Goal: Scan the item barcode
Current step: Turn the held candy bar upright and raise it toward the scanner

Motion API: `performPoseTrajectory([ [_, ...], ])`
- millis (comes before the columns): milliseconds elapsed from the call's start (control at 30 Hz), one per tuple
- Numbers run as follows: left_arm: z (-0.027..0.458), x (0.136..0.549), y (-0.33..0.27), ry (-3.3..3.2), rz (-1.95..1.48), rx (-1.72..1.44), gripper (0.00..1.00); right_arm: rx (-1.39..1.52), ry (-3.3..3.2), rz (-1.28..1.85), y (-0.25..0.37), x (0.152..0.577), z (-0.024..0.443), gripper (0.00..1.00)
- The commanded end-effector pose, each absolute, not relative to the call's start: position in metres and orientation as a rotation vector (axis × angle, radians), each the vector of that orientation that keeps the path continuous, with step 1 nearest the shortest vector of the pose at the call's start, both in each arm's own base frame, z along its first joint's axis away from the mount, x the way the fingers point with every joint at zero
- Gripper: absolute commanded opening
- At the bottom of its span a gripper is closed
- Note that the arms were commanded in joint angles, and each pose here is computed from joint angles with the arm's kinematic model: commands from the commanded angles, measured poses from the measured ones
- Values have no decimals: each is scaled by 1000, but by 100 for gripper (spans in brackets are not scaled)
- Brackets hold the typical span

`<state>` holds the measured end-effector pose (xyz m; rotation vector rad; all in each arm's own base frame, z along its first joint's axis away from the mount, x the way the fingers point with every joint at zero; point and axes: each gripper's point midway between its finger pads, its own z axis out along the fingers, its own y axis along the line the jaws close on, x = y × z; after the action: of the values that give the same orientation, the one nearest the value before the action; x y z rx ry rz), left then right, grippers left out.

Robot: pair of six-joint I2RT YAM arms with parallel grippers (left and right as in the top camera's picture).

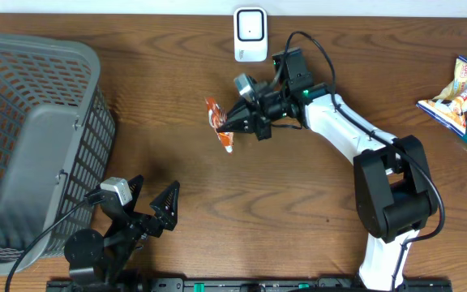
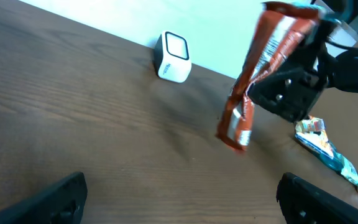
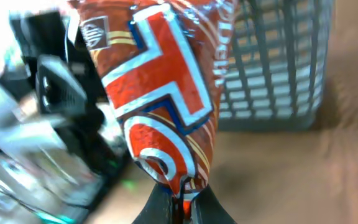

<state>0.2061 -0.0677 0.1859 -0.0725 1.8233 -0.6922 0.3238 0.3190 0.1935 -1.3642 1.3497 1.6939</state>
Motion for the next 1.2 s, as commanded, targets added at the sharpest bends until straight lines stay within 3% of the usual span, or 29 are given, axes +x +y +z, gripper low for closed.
performPoseTrajectory([
  [0, 187, 206, -68, 1817, -693, -67, 98, -1049, 1791, 2033, 311, 330, 202, 1],
  [267, 187, 206, -68, 1817, -693, -67, 98, -475, 2352, 2354, 309, 331, 202, 1],
  [533, 187, 206, -68, 1817, -692, -67, 98, -237, 2529, 2432, 305, 318, 194, 1],
  [633, 187, 206, -68, 1817, -693, -67, 98, -294, 2486, 2414, 302, 314, 193, 1],
  [933, 187, 206, -68, 1817, -693, -67, 98, -963, 1908, 2110, 302, 303, 188, 1],
  [1167, 187, 206, -68, 1817, -693, -67, 98, -1095, 1773, 2042, 309, 292, 185, 1],
])
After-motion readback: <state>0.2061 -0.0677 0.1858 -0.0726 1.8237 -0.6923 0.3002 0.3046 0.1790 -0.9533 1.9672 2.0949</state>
